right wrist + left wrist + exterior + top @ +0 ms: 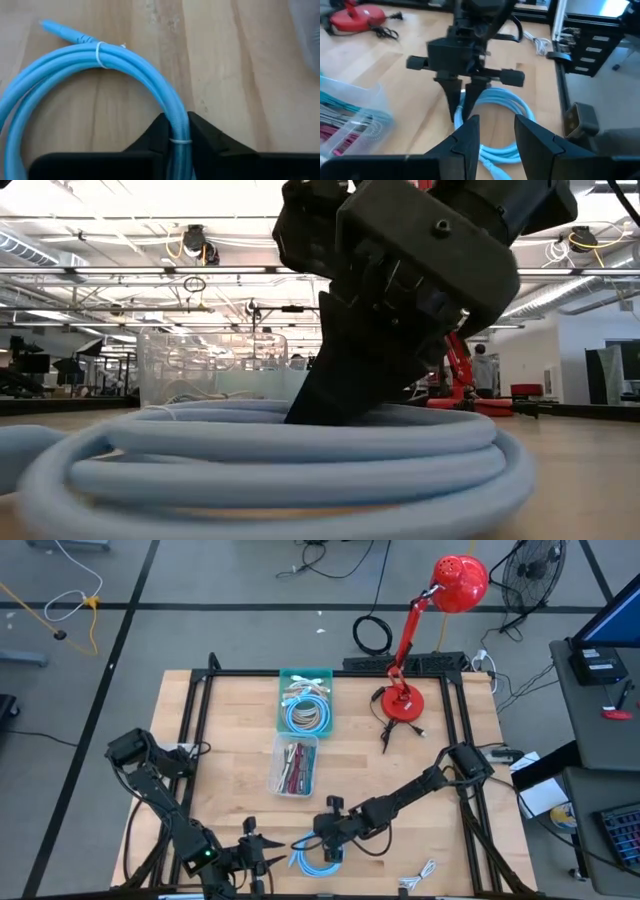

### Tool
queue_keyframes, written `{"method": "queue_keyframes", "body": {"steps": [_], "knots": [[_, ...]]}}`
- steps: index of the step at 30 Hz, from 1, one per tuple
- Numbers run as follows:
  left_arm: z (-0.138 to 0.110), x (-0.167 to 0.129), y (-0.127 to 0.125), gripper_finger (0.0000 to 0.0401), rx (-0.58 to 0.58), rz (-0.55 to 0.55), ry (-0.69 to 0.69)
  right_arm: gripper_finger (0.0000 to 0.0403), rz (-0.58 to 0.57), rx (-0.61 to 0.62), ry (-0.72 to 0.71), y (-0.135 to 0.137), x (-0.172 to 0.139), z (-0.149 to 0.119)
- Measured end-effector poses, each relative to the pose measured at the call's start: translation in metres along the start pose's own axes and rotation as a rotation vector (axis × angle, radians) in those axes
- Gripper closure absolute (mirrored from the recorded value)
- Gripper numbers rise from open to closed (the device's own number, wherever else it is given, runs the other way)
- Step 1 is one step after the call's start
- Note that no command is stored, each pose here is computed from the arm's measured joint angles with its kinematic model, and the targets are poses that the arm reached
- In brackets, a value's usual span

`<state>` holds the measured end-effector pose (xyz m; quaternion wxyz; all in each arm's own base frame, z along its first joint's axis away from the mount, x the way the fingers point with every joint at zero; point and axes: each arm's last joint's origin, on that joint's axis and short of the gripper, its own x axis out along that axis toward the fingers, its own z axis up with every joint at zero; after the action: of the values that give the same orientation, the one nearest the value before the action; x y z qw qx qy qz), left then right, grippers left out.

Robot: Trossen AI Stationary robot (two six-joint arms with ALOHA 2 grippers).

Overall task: Pick & Place USB Port
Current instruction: Put the blue rolled USB cable into the blue bin

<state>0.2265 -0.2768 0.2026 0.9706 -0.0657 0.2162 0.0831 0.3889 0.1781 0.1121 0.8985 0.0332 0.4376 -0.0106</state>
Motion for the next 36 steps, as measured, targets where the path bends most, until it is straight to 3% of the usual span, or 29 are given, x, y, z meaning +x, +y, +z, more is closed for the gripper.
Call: {"method": "queue_keyframes", "body": {"steps": [5,11,15,19,29,36], "knots": [[-0.001,0.000,0.008,0.0277,0.021,0.136,-0.089,0.0368,-0.114,-0.015,-0.070,-0.008,-0.019,0.012],[-0.006,-0.006,0.030,0.0277,-0.019,0.328,-0.204,0.0368,-0.138,0.035,-0.295,-0.033,-0.087,0.065],[-0.004,-0.010,0.044,0.0277,-0.044,0.381,-0.212,0.0368,-0.248,-0.003,-0.380,-0.061,-0.128,0.085],[-0.004,-0.010,0.053,0.0277,-0.034,0.420,-0.196,0.0368,-0.332,0.033,-0.458,-0.104,-0.162,0.105],[0.001,-0.001,0.065,0.0277,-0.012,0.483,-0.182,0.0368,-0.273,0.148,-0.378,-0.214,-0.153,0.113],[0.005,0.006,0.071,0.0277,-0.009,0.518,-0.176,0.0368,-0.309,0.227,-0.379,-0.283,-0.151,0.107]]}}
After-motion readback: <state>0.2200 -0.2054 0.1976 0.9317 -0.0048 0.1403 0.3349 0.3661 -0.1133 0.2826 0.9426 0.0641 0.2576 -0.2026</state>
